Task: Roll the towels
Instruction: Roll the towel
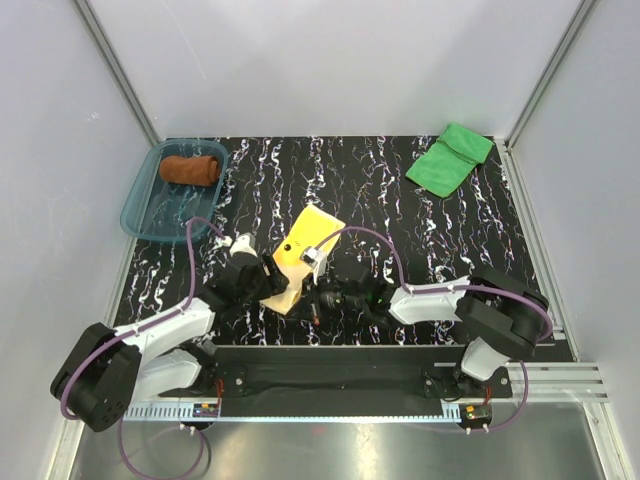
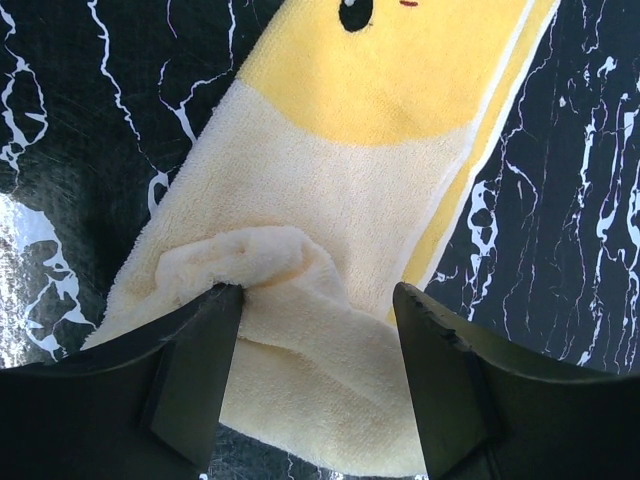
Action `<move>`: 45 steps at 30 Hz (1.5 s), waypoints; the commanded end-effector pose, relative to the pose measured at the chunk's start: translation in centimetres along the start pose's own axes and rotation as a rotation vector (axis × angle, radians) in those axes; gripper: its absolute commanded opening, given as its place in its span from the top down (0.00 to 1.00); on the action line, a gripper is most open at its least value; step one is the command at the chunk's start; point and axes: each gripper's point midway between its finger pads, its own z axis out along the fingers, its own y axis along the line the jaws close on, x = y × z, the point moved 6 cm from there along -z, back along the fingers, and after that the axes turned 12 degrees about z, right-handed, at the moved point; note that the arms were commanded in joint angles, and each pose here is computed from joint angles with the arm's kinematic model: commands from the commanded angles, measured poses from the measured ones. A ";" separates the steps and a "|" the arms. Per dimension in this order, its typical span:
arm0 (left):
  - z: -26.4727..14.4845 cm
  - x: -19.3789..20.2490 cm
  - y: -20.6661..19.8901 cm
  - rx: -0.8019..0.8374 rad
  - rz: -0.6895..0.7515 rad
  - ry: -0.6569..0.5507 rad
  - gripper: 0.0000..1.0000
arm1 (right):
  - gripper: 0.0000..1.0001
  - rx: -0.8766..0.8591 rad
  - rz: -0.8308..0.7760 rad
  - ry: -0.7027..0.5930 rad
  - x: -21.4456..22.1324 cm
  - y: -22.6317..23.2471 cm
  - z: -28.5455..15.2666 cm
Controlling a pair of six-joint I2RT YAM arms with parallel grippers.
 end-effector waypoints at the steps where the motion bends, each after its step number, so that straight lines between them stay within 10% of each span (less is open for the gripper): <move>1: -0.2 -0.4 -1.0 0.044 -0.013 0.010 0.32 | 1.00 -0.055 -0.032 -0.055 -1.5 1.5 0.5; 19: -2.5 -1.4 -0.7 0.010 -0.037 -0.029 0.31 | 1.00 0.174 0.105 -0.121 -3.1 -8.5 2.8; 28: -5.4 -4.2 -1.6 0.036 -0.087 -0.145 0.05 | 1.00 0.178 0.176 -0.113 -2.8 -10.9 3.2; 45: -3.9 4.6 2.7 -0.071 -0.320 0.036 0.17 | 1.00 0.162 0.140 -0.101 -4.6 -9.4 3.5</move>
